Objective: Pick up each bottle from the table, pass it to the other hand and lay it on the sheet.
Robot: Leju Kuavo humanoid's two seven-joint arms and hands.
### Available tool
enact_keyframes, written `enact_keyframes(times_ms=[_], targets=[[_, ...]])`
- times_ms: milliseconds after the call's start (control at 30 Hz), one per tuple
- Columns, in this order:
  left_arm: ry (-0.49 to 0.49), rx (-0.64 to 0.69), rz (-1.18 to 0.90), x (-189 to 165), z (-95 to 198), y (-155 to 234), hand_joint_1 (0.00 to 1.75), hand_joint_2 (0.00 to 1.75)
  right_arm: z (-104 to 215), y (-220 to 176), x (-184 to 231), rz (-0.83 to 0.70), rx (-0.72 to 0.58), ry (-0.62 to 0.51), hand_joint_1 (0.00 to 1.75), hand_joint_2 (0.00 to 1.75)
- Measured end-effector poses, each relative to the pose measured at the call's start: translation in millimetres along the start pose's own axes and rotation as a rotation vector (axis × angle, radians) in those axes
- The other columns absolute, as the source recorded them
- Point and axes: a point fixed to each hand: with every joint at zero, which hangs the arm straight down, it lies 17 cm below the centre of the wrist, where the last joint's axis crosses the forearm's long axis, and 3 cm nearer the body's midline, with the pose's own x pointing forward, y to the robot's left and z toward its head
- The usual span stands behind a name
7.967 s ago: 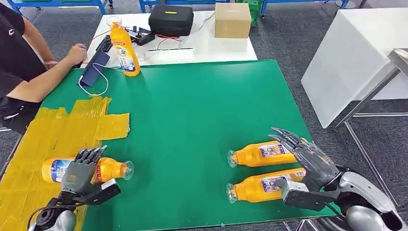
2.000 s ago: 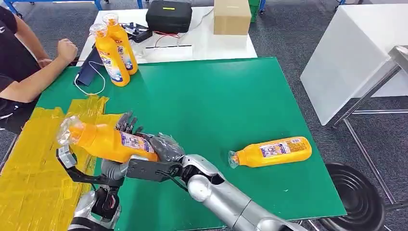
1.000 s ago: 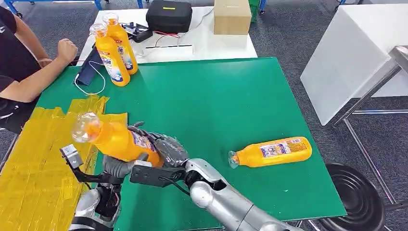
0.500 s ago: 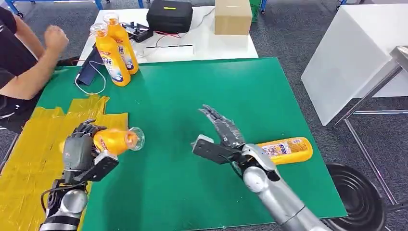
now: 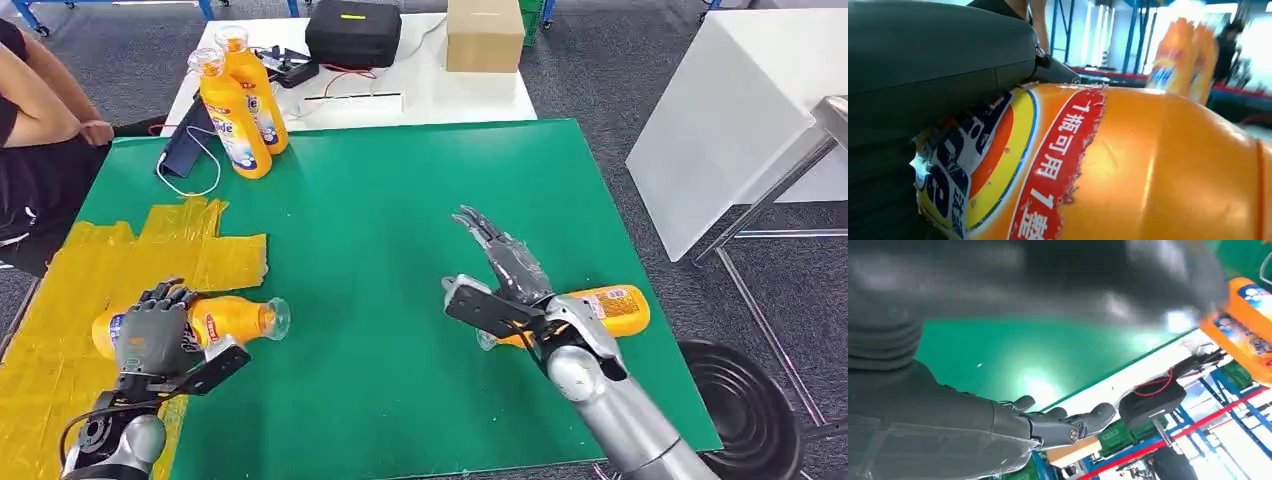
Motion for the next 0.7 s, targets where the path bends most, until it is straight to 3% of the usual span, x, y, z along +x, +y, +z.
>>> enact_keyframes(times_ms=[167, 200, 233, 500, 700], targets=[[0.004, -0.128, -0.062, -24, 21, -38, 1.75, 1.75, 28, -20, -29, 0.054, 0.033, 0.035, 0.00, 1.75], [0.000, -0.146, -0.075, -27, 21, -43, 1.50, 1.75, 34, -24, -37, 0.069, 0.039, 0.048, 0.00, 1.75], [-0.002, -0.163, -0.091, -32, 22, -47, 0.00, 1.75, 43, -27, -46, 0.085, 0.047, 0.064, 0.00, 1.75], [0.037, -0.240, -0.188, -68, 21, -64, 0.00, 1.75, 109, -48, -98, 0.184, 0.108, 0.164, 0.00, 1.75], [0.034, -0.267, -0.161, -73, 19, -72, 0.00, 1.75, 152, -68, -127, 0.242, 0.180, 0.252, 0.00, 1.75]])
